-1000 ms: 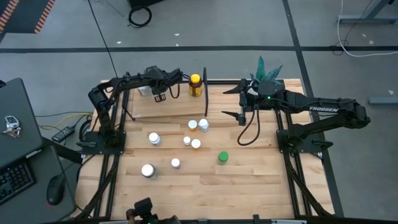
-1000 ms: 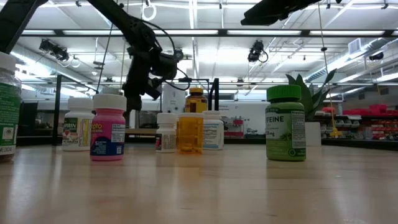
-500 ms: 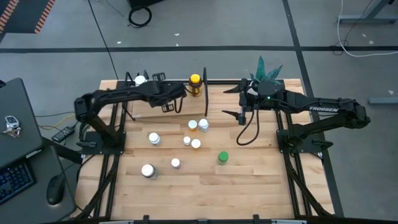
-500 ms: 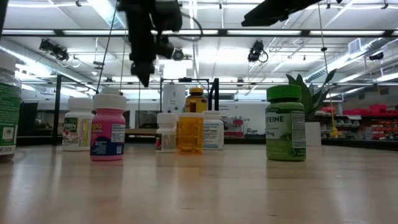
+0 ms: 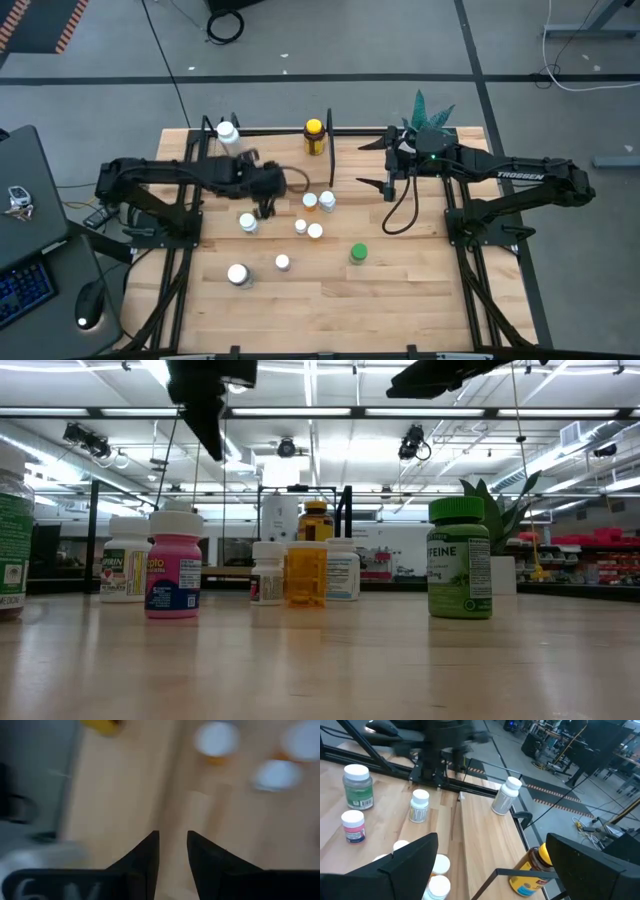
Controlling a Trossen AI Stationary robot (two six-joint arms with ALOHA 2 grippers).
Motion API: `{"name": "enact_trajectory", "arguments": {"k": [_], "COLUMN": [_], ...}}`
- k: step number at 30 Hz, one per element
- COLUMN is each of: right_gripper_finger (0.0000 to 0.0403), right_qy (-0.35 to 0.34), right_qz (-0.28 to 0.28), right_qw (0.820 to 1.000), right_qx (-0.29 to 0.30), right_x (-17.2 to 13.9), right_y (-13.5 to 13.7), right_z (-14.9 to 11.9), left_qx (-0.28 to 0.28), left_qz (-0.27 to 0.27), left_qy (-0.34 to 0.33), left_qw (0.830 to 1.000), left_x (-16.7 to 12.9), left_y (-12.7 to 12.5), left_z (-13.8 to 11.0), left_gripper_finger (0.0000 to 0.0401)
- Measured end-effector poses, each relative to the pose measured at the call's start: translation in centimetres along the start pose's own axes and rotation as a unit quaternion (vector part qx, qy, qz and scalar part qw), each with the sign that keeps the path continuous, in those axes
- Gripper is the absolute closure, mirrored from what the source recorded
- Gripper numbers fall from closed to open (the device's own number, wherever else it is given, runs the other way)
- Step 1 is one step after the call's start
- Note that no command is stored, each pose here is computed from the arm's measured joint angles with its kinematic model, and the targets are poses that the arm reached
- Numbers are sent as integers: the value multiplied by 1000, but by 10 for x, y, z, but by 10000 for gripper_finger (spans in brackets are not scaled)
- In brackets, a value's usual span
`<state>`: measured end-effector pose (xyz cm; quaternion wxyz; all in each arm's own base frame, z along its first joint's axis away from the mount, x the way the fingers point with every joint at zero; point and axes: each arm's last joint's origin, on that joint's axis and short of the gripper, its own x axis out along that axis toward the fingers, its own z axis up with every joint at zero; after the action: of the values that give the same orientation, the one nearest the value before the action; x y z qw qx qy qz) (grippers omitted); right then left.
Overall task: Pick and place medicine bottles onto shelf by color
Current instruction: Put the green pill bottle on the shelf
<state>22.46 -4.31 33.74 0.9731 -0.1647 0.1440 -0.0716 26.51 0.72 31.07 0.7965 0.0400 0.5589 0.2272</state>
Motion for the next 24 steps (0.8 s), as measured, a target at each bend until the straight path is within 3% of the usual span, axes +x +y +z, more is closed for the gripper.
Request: {"name": "enact_trajectory", "arguments": {"k": [5, 9, 15, 20, 24], "right_gripper_finger": [24, 24, 24, 24, 24], "right_qy": [-21, -37, -40, -51, -71], "right_qz": [-3, 11, 12, 8, 10], "right_qw": [1000, 999, 999, 998, 997], "right_qx": [-3, -5, -10, -19, -25], "right_x": [0, 0, 0, 0, -1], "right_y": [-1, -1, -1, -2, -2], "right_z": [4, 6, 6, 9, 12], "left_qx": [-61, -121, -192, -210, -233], "left_qz": [-119, -178, -235, -244, -257], "left_qy": [59, 97, 162, 180, 157], "left_qw": [989, 972, 939, 929, 925], "left_x": [-11, -22, -42, -60, -70], "left_y": [-30, -51, -86, -111, -125], "left_z": [-13, -21, -40, -59, -66], "left_gripper_finger": [294, 294, 297, 315, 336]}}
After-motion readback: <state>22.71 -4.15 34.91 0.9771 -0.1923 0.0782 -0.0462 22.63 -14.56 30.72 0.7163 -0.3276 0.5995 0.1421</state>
